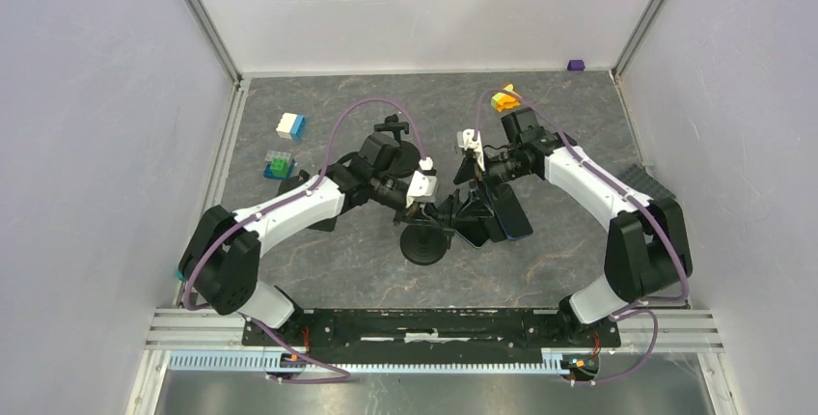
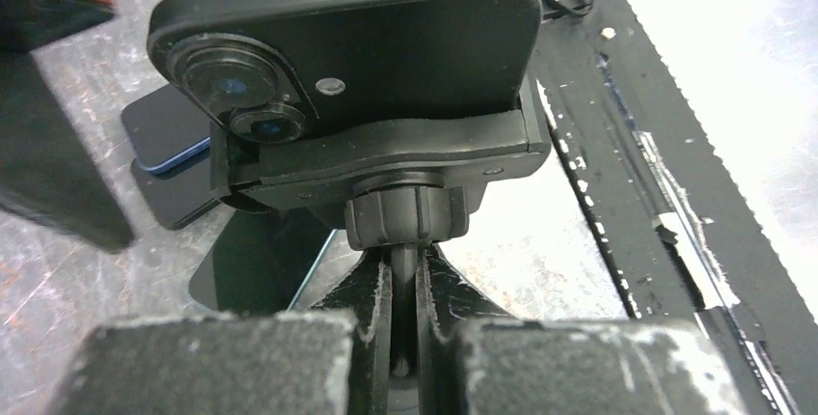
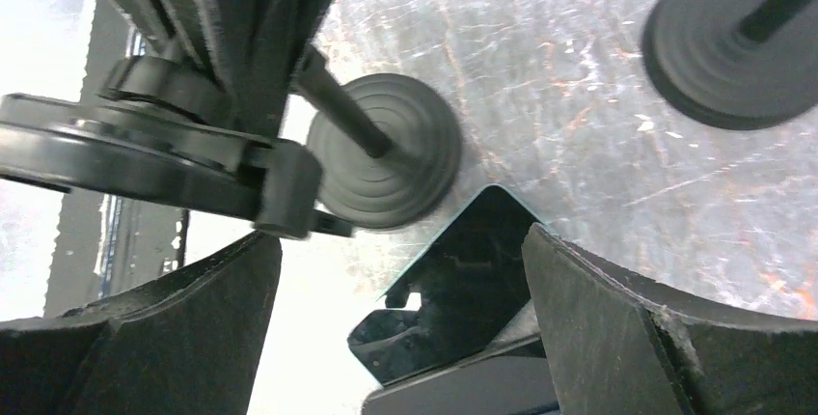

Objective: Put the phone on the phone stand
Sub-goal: Install the phone on the phone stand.

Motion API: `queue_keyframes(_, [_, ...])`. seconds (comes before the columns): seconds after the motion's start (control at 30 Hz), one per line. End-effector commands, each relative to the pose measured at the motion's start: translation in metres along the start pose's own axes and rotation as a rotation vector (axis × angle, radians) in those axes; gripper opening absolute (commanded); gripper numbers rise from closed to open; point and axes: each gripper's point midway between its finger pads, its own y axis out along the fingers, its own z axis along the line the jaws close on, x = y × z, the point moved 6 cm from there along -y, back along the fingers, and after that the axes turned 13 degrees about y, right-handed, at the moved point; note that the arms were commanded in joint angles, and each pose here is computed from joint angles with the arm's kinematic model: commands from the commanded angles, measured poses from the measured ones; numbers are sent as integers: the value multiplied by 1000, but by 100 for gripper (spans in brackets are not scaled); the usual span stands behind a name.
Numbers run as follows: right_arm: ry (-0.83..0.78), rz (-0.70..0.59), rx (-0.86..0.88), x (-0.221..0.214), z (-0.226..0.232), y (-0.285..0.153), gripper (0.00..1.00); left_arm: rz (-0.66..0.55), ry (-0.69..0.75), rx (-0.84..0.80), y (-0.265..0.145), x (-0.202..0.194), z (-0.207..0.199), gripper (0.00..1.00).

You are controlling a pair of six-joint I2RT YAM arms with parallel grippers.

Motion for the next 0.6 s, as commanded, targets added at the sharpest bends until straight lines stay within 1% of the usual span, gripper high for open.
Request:
queue_keyframes(0.0, [-147, -61, -78, 30, -5, -21, 98, -46, -169, -113, 6, -5, -36, 2])
queue_keyframes(0.17, [-164, -78, -113, 29, 5, -36, 98, -81, -201, -109, -2, -5, -31, 2])
queue_keyframes(0.23, [-185, -79, -120, 30, 12, -41, 98, -83, -183, -125, -5, -6, -30, 2])
queue_keyframes(0.4, [-230, -96, -132, 35, 28, -49, 98, -52, -136, -166, -14, -4, -26, 2])
queue_keyframes(0.57, [-246, -99, -110, 35, 37, -46, 98, -4, -68, -177, -21, -2, -22, 2])
